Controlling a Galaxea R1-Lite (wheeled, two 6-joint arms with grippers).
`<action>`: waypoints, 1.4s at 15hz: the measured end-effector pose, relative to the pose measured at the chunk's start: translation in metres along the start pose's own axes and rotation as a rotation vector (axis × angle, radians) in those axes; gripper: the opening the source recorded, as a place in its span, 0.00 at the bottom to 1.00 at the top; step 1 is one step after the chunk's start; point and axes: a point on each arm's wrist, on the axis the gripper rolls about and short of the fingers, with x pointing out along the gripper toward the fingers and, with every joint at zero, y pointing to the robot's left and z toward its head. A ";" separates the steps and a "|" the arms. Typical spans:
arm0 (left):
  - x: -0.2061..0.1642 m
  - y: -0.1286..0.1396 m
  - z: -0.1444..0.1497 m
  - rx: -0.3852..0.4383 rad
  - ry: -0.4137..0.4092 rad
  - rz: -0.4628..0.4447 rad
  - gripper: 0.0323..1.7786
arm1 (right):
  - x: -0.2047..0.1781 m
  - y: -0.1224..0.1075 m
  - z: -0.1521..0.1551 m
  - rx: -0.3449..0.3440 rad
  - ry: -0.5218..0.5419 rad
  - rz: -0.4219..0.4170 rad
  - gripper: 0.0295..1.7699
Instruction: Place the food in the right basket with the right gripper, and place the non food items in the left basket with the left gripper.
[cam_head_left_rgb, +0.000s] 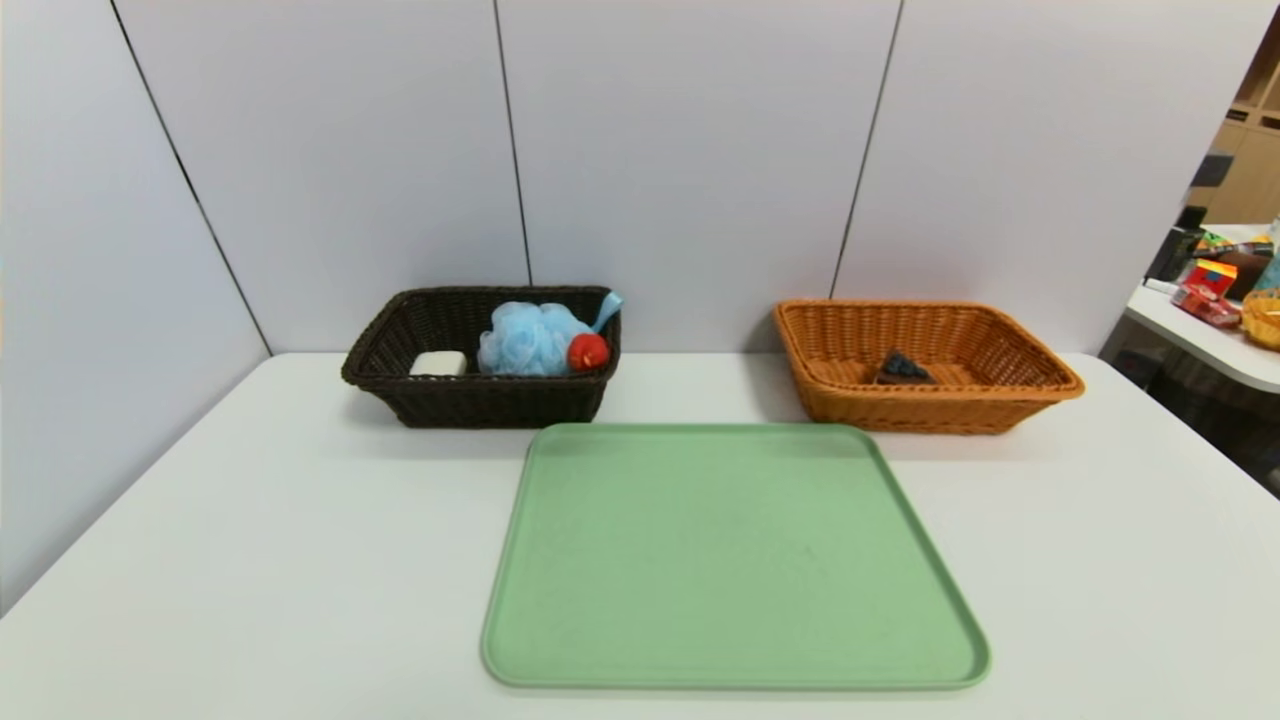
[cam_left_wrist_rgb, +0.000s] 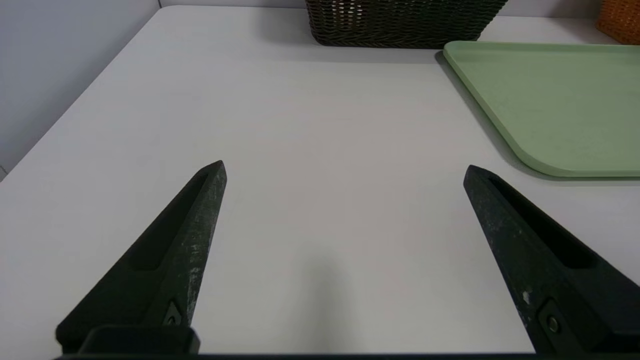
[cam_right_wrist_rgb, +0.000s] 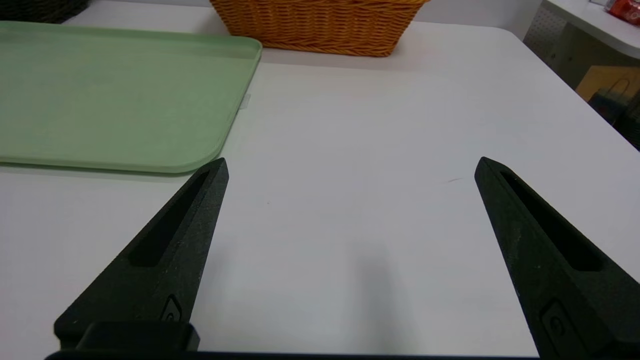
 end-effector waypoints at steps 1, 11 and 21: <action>0.000 0.001 0.000 0.000 -0.002 0.022 0.95 | 0.000 0.000 0.000 -0.011 0.001 0.010 0.96; 0.004 0.003 -0.008 0.082 -0.005 0.082 0.95 | 0.000 0.000 -0.001 -0.006 0.002 0.011 0.96; 0.004 0.003 -0.008 -0.004 -0.016 0.110 0.95 | 0.000 0.000 0.000 0.081 0.002 -0.010 0.96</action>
